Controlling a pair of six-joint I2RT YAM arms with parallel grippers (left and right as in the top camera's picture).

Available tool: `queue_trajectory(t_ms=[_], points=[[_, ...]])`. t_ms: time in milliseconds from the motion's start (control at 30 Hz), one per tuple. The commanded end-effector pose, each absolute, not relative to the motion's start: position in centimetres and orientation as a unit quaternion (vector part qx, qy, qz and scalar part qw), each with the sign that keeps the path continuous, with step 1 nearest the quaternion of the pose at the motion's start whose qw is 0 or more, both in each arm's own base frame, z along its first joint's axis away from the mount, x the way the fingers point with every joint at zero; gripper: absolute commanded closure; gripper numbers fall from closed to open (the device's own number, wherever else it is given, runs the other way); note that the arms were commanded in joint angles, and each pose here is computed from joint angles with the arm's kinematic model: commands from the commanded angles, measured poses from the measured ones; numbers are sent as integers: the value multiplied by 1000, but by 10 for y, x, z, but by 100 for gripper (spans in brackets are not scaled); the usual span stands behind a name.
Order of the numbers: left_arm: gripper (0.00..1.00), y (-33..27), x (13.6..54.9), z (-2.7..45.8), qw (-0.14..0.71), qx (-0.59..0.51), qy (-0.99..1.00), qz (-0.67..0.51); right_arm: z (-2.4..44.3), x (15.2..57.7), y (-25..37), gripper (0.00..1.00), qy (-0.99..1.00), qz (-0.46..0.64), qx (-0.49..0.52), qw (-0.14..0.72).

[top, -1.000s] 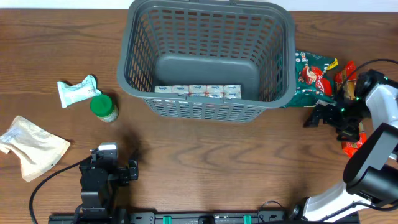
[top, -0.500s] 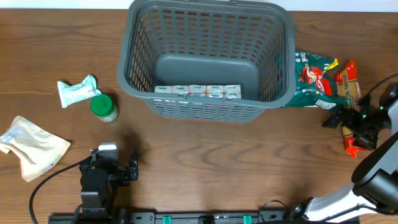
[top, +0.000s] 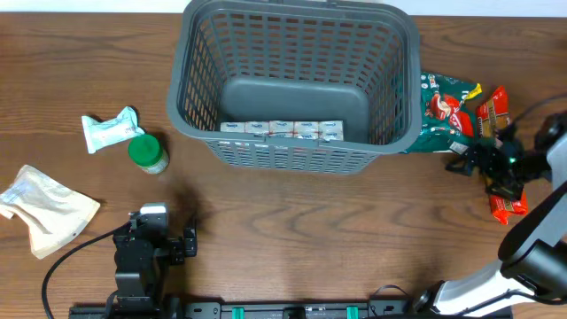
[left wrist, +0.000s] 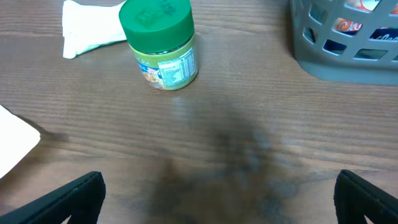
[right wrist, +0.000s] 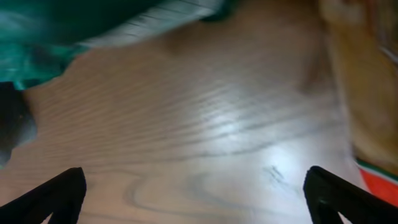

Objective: Pack container
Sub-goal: 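Grasp the San Remo spaghetti pack with the right gripper and lift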

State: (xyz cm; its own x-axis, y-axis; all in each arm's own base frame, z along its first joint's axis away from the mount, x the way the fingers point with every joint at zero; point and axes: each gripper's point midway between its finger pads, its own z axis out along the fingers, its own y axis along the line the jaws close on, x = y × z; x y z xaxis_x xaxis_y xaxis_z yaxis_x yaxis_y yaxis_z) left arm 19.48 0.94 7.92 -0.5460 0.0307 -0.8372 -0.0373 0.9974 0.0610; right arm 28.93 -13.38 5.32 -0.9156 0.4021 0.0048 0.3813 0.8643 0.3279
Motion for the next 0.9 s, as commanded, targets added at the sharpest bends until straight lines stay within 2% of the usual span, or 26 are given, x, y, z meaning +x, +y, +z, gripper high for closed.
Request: queue_trajectory(t_ms=[0,867], points=[[1,14,194,77,475,-7,879,49,52,297,-127,6,972,159,169,41],[1,14,194,77,475,-7,879,49,38,292,-177,8,974,22,224,35]])
